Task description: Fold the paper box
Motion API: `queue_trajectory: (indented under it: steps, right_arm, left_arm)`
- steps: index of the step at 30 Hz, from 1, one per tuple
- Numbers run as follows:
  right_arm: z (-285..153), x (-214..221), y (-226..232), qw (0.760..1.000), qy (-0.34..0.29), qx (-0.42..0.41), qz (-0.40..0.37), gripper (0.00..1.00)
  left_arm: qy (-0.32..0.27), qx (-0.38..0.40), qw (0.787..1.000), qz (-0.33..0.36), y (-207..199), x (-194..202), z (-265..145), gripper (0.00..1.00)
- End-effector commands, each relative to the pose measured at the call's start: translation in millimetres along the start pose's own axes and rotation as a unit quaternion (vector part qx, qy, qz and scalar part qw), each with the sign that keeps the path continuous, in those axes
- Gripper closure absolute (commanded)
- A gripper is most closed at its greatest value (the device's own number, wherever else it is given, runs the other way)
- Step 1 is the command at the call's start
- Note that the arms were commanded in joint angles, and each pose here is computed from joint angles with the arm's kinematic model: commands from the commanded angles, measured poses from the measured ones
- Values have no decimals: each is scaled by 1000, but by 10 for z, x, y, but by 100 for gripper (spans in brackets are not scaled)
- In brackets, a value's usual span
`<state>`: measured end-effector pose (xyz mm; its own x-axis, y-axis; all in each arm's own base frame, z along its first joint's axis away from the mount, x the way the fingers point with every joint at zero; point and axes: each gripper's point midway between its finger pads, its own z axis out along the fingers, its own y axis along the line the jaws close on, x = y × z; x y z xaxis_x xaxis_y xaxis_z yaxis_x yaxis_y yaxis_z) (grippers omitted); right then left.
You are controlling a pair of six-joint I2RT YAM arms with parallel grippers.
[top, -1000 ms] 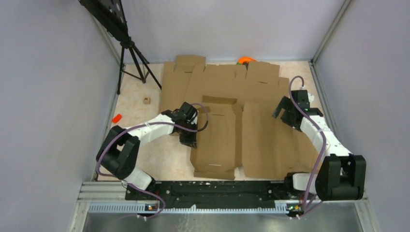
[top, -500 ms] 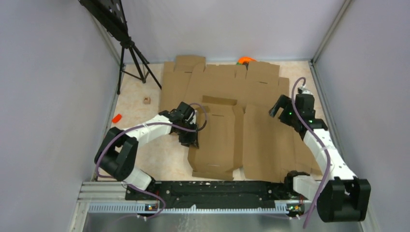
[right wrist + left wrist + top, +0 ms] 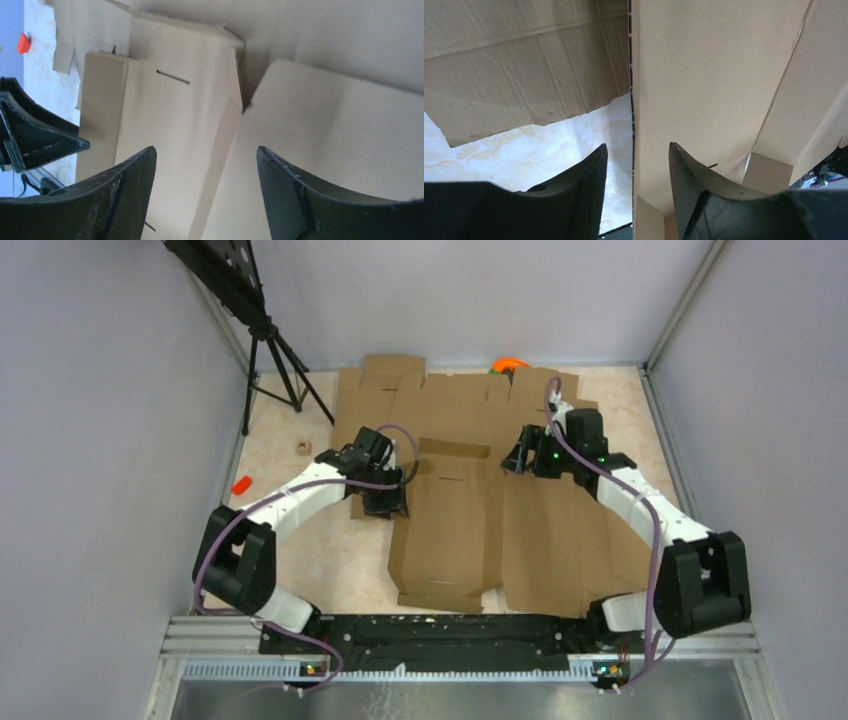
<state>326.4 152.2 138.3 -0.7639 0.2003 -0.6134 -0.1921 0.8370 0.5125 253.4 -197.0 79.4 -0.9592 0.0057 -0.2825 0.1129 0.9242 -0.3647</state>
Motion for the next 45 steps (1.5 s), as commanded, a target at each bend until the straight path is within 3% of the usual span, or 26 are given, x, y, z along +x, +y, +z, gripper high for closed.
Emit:
queue_trajectory:
  steps: [1,5,9,15,24,28,33,37,45]
  right_arm:
    - [197,-434,113,999,-39,-7,-36,32]
    - [427,-603,105,998,-30,-6,-47,46]
    - [677,-613,22,998,-9,4,-62,51]
    - [932,-530,-63,998,7,2,-69,54]
    - [1009,-253,324,992,38,-80,-92,67]
    - [966,-55,463,989,61,-106,-87,68]
    - [894,195,449,989,72,-105,-75,68]
    - [909,306,440,988,84,-112,-68,75]
    - [1000,346,524,988,84,-107,-73,80]
  left_arm:
    - [-35,11,999,10,-88,-240,-50,51]
    - [-42,19,999,14,-130,-315,-17,67]
    - [-43,25,999,18,-172,-363,-13,81]
    - [-23,26,999,18,-171,-346,85,83]
    - [-19,46,998,30,-242,-321,62,84]
    - [-16,53,998,29,-262,-307,73,84]
    - [-14,60,998,29,-279,-266,79,84]
    - [-11,74,997,28,-331,-221,88,85]
    - [2,92,995,27,-423,-114,168,86]
